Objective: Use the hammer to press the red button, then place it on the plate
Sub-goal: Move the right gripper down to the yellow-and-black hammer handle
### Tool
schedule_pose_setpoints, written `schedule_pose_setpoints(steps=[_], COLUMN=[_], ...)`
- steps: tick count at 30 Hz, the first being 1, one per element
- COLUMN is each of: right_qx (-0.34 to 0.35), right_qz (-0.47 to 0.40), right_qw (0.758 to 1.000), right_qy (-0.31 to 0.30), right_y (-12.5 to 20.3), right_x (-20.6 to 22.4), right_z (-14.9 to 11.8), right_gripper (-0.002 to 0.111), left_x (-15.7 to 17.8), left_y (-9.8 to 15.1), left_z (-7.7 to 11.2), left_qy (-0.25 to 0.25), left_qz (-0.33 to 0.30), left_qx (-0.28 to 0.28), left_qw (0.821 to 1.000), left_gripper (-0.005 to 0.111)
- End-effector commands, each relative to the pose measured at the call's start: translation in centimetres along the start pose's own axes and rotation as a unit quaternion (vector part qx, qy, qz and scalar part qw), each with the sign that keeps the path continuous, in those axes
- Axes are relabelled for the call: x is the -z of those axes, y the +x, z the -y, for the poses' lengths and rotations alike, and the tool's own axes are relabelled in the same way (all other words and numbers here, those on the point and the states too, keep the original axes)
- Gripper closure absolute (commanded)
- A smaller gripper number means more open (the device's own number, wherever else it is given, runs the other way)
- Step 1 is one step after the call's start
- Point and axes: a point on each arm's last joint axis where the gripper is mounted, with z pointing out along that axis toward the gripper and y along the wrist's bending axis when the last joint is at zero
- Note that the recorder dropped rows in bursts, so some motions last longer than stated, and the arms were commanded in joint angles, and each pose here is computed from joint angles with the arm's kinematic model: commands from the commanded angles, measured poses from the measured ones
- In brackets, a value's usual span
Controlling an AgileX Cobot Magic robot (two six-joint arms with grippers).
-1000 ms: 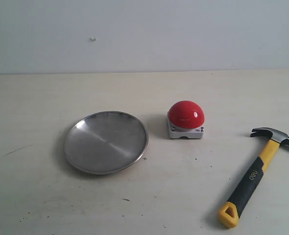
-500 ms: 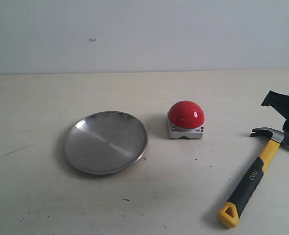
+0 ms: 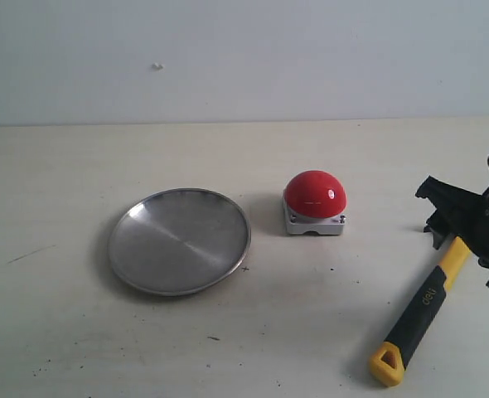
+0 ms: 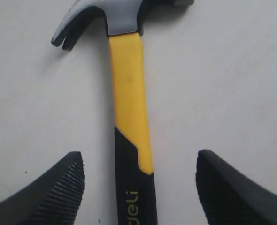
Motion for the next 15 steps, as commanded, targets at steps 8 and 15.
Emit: schedule_pose_setpoints(steps=[8, 15], right_qx=[-0.007, -0.022], right_qz=[-0.01, -0.019], right_qw=[1.0, 1.0], right_qy=[-0.001, 0.005], right_y=[-1.5, -1.6], right_x=[-2.5, -3.7], right_z=[-1.8, -1.6], right_gripper=[0.042, 0.042], left_x=[0.0, 0.0], left_y=[-0.1, -0.1], left_z=[0.0, 0.0], left_qy=[0.002, 0.002], left_qz=[0.005, 0.005], left_qx=[0.0, 0.0], left_qw=[1.0, 1.0], left_gripper=[0.107, 0.107])
